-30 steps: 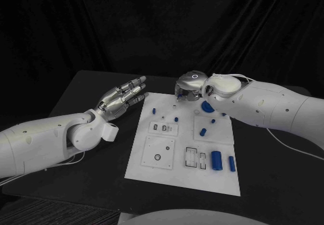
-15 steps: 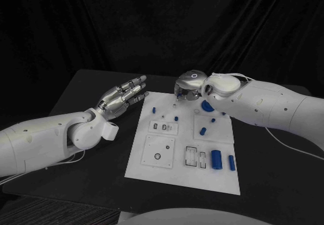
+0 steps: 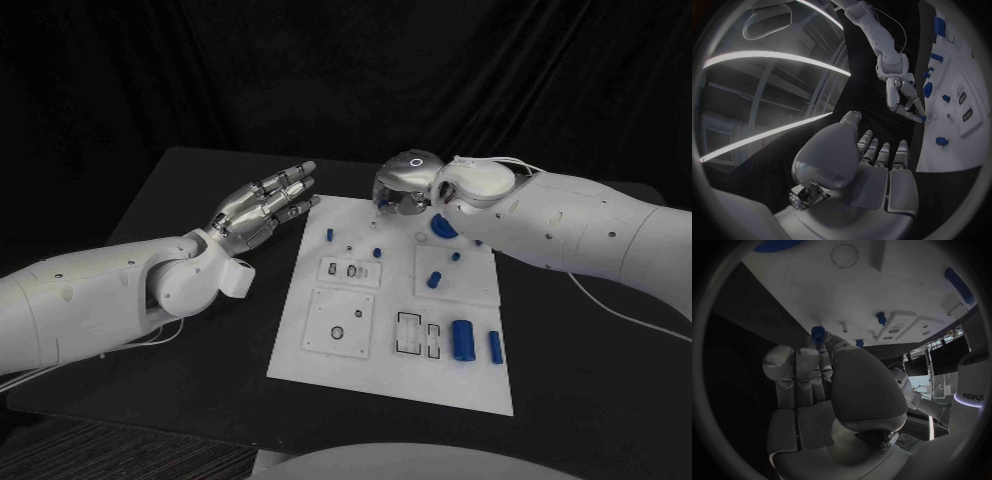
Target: Assemble the parts on the task board
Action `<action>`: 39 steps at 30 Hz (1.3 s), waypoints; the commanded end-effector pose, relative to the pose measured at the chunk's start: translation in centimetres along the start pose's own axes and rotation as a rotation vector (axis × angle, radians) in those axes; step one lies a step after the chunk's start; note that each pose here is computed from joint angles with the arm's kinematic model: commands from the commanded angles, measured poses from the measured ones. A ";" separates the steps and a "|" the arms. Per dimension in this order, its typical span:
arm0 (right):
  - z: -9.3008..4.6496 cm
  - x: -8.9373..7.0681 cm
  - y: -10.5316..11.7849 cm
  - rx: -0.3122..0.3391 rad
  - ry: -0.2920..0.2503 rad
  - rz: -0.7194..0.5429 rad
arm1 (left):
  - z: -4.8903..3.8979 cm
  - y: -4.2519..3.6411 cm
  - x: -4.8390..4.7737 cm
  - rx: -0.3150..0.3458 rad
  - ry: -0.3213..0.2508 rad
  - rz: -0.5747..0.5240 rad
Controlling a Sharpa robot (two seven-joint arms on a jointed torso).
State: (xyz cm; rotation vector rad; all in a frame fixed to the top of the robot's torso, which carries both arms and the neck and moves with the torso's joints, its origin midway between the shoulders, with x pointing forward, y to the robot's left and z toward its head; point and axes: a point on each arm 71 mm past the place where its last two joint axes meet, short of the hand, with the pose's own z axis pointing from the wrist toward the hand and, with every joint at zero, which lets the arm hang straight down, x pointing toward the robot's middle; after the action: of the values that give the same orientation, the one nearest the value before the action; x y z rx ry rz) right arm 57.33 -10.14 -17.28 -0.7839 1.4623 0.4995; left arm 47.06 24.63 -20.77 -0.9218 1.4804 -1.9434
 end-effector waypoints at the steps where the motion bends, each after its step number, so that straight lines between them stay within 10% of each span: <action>1: 0.0 0.1 0.3 -0.011 -0.004 0.000 | 0.16 -0.14 0.17 0.007 0.015 -0.008; 39: 0.2 0.8 0.2 0.026 0.036 0.008 | 0.09 0.00 -0.04 -0.016 0.012 -0.007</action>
State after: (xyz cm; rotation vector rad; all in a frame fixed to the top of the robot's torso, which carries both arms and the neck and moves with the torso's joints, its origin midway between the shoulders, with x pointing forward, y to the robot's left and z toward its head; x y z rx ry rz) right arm 57.29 -9.74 -18.03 -0.7901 1.5076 0.4933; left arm 47.17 24.72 -20.99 -0.9328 1.5105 -1.9288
